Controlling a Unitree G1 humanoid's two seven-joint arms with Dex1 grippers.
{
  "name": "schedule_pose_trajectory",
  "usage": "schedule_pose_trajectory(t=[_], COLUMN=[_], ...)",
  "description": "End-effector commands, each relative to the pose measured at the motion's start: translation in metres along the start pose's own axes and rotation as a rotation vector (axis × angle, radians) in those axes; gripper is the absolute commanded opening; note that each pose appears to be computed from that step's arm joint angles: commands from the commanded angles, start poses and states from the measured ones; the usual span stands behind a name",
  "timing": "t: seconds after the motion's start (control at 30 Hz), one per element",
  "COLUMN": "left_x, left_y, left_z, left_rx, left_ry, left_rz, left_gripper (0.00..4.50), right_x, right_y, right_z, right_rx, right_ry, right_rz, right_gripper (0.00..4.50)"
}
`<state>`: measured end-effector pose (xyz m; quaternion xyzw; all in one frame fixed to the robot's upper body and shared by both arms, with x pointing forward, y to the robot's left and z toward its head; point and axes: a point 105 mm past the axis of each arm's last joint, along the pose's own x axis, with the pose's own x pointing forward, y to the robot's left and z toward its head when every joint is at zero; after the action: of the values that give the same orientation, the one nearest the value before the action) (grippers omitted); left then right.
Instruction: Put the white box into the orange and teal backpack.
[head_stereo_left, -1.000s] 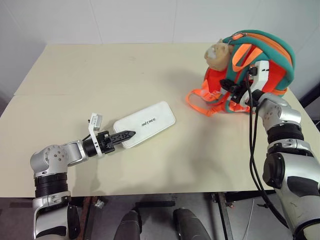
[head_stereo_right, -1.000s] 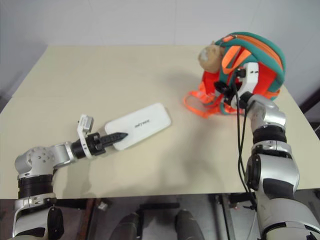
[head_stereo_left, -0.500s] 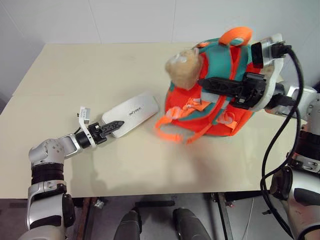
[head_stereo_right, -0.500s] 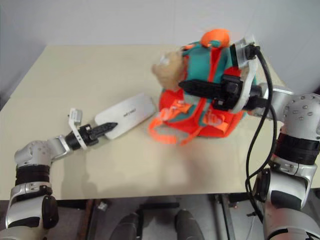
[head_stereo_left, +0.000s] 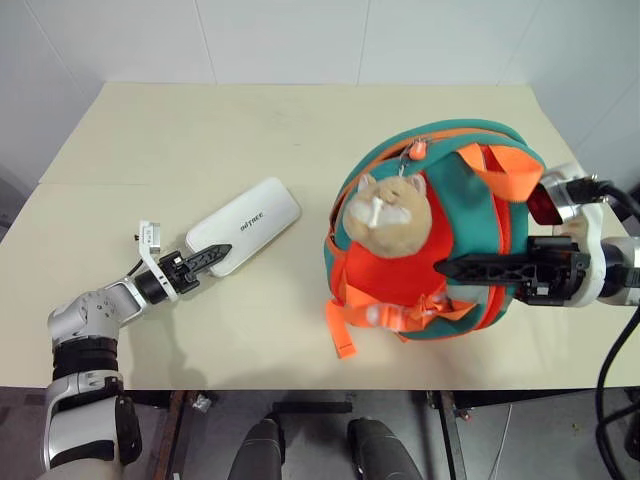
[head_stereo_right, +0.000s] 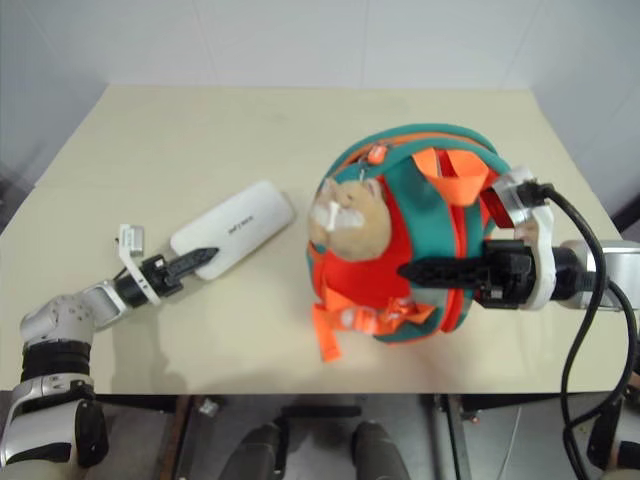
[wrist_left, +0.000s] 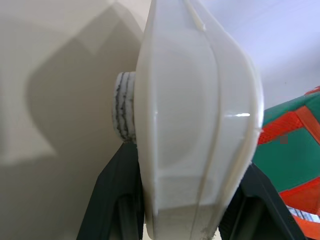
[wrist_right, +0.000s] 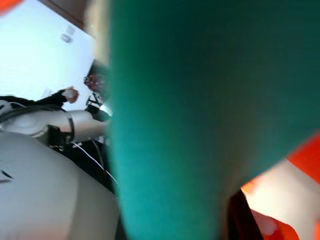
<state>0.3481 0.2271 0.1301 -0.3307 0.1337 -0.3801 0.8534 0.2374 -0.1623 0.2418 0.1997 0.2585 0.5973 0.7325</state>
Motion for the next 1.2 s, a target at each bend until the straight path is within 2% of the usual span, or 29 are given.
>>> schedule_pose_trajectory(t=[0.03,0.27,0.4,0.57,0.73,0.87,1.0,1.2], left_x=[-0.004,-0.008,-0.009,-0.011,-0.007,-0.001,0.005,0.025], left_y=[-0.033,-0.085,-0.127,-0.156,-0.188,-0.194,-0.183,-0.168], left_z=[0.023,0.035,0.042,0.047,0.05,0.052,0.05,0.057], left_rx=[0.101,0.26,0.348,0.392,0.455,0.488,0.512,0.605], left_ry=[-0.064,-0.07,-0.068,-0.068,0.007,0.048,0.094,0.058], left_rz=[-0.132,-0.278,-0.425,-0.529,-0.655,-0.687,-0.658,-0.578], left_gripper=[1.36,1.36,1.36,1.36,1.36,1.36,1.36,1.36], right_x=[-0.008,-0.007,0.001,0.005,0.01,0.01,0.011,0.012], right_y=[-0.005,-0.021,-0.024,-0.028,-0.03,-0.03,-0.029,-0.028], right_z=[0.005,0.009,0.006,0.004,0.001,-0.001,-0.002,-0.003], right_rx=[-0.032,-0.077,-0.091,-0.092,-0.094,-0.098,-0.101,-0.106], right_ry=[-0.019,-0.016,-0.005,-0.003,-0.005,-0.012,-0.021,-0.037], right_rz=[-0.008,-0.012,0.015,0.019,0.029,0.028,0.024,0.022], right_gripper=[0.04,0.04,0.04,0.04,0.04,0.04,0.04,0.04])
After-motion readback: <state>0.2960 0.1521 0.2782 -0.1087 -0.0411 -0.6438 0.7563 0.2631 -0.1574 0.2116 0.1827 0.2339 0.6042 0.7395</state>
